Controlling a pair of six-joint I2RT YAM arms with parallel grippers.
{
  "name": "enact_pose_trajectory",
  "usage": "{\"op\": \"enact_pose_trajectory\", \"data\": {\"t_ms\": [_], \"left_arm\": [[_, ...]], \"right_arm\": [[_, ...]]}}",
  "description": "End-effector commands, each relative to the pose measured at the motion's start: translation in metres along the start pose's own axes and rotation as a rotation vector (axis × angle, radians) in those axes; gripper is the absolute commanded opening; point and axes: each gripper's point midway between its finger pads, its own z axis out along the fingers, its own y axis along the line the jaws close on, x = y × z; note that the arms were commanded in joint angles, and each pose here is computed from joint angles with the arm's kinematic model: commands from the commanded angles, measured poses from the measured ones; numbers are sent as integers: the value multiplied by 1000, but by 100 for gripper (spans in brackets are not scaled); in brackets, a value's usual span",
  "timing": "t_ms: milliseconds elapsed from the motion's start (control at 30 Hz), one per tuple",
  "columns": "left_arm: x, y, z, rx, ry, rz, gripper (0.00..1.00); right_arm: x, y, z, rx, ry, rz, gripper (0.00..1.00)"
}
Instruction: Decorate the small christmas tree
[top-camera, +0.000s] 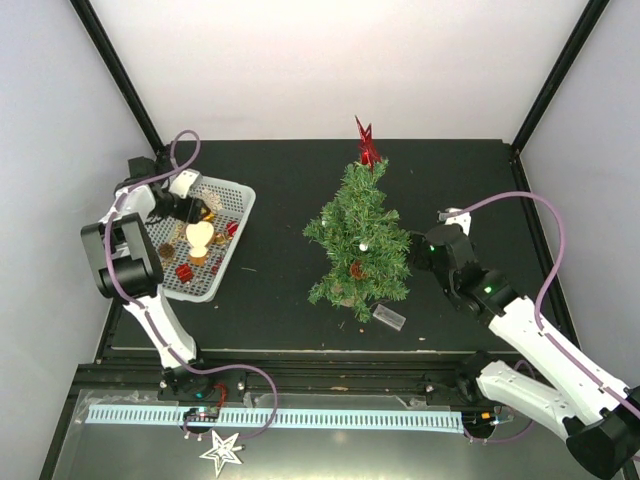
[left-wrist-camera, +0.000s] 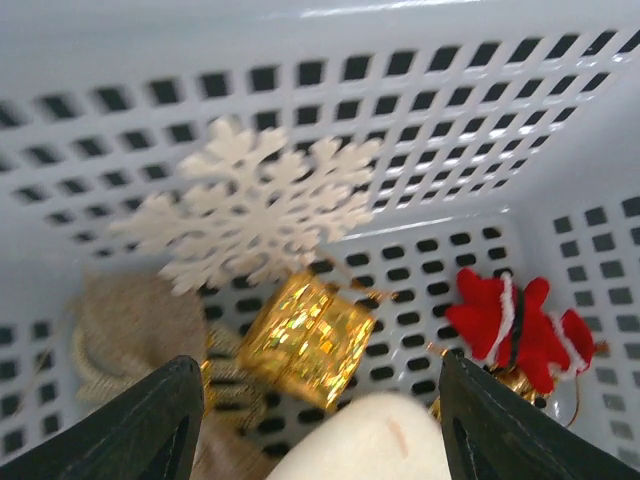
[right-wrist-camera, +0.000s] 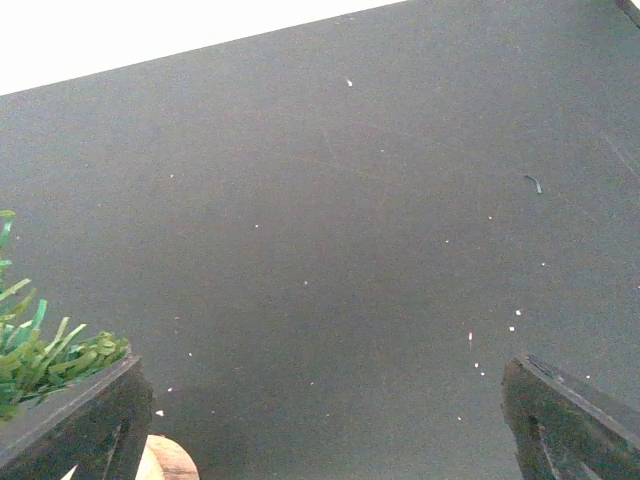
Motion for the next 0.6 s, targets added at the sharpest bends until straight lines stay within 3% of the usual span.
{"op": "enact_pose_trajectory", "data": {"t_ms": [0, 333, 567], "left_arm": [[-14, -8, 16, 31, 7, 8, 66], [-21, 16, 31, -70, 40, -5, 65], [-13, 9, 33, -51, 59, -14, 64]], "right_arm": [[-1, -5, 1, 13, -29, 3, 95], [2, -8, 1, 13, -36, -7, 96], [6, -9, 5, 13, -27, -5, 96]]}}
